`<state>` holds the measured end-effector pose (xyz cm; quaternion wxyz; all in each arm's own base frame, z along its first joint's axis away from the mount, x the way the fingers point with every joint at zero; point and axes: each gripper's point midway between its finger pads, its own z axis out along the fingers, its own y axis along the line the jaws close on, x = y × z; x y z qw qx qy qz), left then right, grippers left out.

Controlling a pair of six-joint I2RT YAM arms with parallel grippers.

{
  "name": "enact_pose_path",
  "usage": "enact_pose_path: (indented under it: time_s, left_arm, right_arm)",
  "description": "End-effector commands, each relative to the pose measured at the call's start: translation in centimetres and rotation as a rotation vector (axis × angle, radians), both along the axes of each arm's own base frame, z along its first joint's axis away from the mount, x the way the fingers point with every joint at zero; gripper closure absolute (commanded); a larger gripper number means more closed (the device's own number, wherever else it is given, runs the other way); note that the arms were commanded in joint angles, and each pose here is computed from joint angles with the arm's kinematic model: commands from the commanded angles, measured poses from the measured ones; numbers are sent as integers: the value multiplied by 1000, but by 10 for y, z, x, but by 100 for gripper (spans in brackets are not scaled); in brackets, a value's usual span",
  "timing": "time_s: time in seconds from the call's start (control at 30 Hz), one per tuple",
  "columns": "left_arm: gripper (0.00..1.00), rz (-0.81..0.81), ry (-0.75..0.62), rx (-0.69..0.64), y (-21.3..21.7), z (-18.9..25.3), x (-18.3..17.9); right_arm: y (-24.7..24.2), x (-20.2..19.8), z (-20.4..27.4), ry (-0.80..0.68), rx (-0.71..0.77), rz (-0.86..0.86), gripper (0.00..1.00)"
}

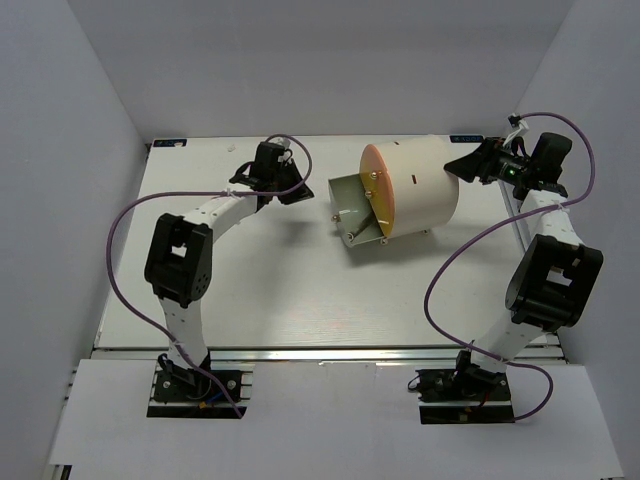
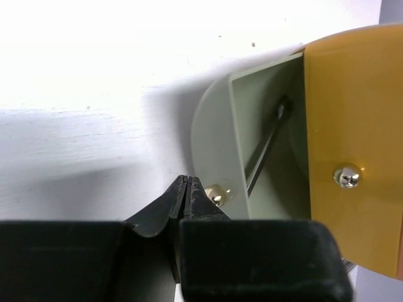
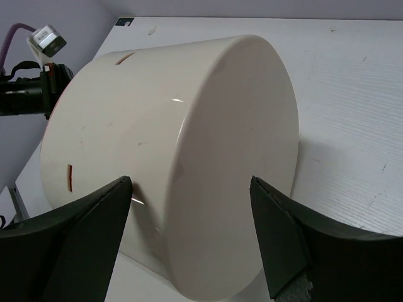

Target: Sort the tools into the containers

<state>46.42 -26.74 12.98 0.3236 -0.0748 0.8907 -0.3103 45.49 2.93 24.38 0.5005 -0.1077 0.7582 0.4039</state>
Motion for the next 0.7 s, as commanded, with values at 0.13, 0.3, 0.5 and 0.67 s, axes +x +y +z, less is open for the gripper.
enact_pose_path:
  time_s: [0.13, 0.3, 0.5, 0.67]
  left_arm:
    - [84, -137, 71, -50, -32, -23, -1]
    - [82, -235, 27, -93, -75, -10, 8]
    - [74, -348, 27, -141, -125, -13, 2]
    - [66, -361, 10, -186, -142, -6, 5]
  right_arm:
    - [-2, 7, 1, -28, -25, -12, 20]
    - [0, 5, 1, -20, -22, -6, 22]
    - [5, 0, -1, -8, -17, 15, 26]
    - [8, -3, -3, -1, -14, 19, 26]
